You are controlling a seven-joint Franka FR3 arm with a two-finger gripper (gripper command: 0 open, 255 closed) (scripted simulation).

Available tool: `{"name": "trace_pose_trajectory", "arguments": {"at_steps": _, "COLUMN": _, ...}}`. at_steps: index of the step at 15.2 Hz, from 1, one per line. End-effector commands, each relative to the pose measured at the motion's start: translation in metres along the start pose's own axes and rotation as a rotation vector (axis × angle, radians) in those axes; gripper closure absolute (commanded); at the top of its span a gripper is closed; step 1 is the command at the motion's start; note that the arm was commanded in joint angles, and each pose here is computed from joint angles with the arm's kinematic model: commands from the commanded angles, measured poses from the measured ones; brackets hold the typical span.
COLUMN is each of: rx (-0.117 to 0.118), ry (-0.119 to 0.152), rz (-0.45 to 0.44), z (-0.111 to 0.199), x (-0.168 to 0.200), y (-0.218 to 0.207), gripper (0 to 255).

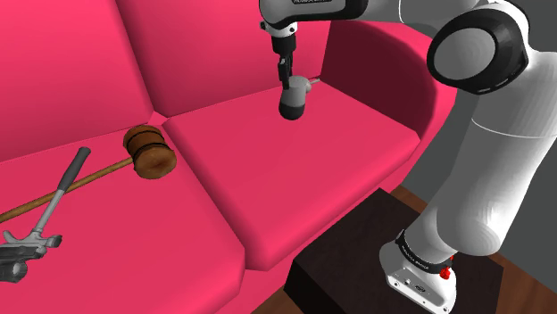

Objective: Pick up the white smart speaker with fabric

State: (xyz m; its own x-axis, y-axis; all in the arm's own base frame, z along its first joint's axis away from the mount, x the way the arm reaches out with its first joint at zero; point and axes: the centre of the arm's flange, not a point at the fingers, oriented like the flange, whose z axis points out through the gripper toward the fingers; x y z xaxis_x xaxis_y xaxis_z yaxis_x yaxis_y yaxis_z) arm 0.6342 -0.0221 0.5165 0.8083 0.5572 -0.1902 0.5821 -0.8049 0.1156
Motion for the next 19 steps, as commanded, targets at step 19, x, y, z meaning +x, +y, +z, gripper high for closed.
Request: {"name": "trace_pose_trajectory", "arguments": {"at_steps": 19, "rx": 0.003, "ry": -0.006, "rz": 0.001, "z": -0.076, "x": -0.015, "y": 0.010, "gripper": 255}}
